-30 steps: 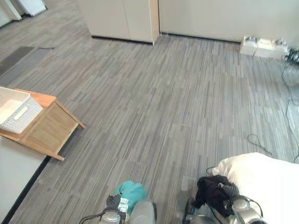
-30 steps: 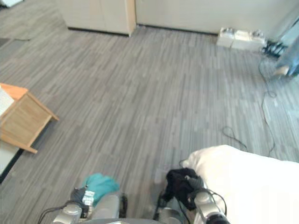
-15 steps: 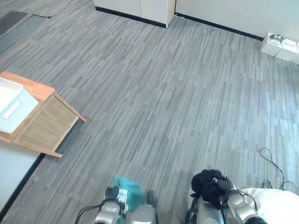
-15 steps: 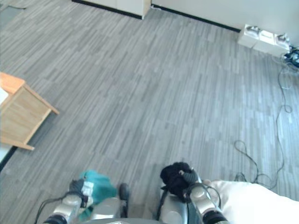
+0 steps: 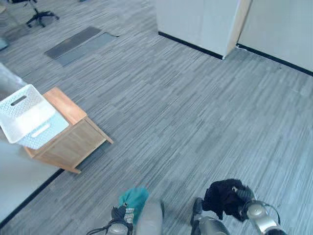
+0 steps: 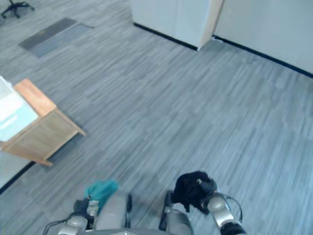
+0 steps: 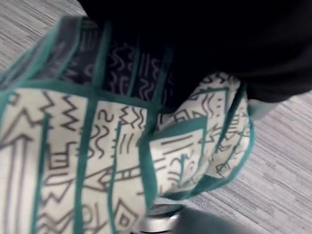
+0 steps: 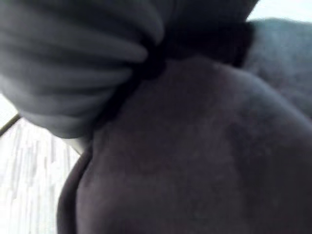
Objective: Tidy up the quilt and then pick up the clothes from the bed and put them into the laundry hamper.
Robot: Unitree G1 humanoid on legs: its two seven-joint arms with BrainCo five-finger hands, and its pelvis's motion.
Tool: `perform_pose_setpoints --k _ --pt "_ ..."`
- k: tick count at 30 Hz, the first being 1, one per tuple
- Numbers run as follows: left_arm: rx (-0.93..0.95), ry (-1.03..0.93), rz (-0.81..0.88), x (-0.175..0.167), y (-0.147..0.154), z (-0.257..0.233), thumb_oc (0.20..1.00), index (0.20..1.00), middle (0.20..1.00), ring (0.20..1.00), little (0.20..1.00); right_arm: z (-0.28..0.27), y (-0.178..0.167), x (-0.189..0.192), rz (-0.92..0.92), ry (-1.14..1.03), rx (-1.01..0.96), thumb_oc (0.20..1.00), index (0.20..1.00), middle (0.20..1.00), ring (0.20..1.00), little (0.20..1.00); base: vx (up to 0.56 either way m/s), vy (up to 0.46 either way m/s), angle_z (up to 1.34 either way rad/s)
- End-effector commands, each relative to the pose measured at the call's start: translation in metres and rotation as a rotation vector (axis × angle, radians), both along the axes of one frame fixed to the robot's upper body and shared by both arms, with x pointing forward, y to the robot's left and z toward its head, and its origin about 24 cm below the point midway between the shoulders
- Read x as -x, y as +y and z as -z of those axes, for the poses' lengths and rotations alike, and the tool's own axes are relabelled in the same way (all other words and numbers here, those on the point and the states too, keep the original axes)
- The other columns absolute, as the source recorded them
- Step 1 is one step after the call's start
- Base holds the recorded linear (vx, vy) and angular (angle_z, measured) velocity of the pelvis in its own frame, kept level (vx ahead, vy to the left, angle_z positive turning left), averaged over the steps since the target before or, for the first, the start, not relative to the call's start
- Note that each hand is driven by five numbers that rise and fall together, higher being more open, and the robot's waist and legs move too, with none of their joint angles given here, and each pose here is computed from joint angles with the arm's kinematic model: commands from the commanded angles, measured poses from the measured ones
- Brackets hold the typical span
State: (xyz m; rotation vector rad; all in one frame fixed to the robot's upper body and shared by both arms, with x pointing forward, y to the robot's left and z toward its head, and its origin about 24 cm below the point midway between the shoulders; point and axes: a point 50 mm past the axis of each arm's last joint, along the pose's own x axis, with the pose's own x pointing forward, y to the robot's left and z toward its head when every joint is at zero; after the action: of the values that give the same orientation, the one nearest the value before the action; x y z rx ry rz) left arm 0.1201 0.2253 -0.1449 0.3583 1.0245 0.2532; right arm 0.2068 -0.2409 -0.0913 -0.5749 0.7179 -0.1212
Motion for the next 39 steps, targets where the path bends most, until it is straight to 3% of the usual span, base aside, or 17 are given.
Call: perform_pose_setpoints --k 1,10,14,21,30,39 --pt "-0.081 -0.082 0.071 -0.032 0.007 -0.014 0.2 0.2 0.2 0.2 0.2 -0.026 -0.011 -0.02 -0.058 -0.128 0.056 0.2 0.2 0.2 0.2 0.2 0.59 0.009 0.19" --pt "-0.118 0.167 0.002 0.025 0.021 0.008 0.2 0.2 0.2 0.2 0.2 -0.008 -0.006 -0.01 -0.029 -0.053 0.06 0.2 0.2 0.2 0.2 0.2 0.57 0.14 0.93" --pt "-0.165 0.139 0.032 0.013 0.026 0.003 0.2 0.2 0.2 0.2 0.2 -0.012 -0.005 -0.013 -0.026 -0.088 0.053 0.2 0.2 0.2 0.2 0.2 0.53 0.12 1.23" --pt "-0.248 0.025 0.188 -0.028 0.023 -0.011 0.2 0.2 0.2 0.2 0.2 -0.012 -0.018 0.003 0.031 -0.09 0.061 0.2 0.2 0.2 0.2 0.2 0.65 -0.309 1.89" --pt "-0.21 -0.016 0.106 -0.015 0.027 -0.013 0.2 0.2 0.2 0.2 0.2 -0.037 -0.024 -0.024 -0.066 -0.163 0.121 0.2 0.2 0.2 0.2 0.2 0.45 -0.354 1.22" --pt "-0.189 0.044 0.111 0.001 0.03 -0.009 0.2 0.2 0.2 0.2 0.2 -0.036 -0.029 -0.022 -0.087 -0.144 0.159 0.2 0.2 0.2 0.2 0.2 0.52 0.012 0.62"
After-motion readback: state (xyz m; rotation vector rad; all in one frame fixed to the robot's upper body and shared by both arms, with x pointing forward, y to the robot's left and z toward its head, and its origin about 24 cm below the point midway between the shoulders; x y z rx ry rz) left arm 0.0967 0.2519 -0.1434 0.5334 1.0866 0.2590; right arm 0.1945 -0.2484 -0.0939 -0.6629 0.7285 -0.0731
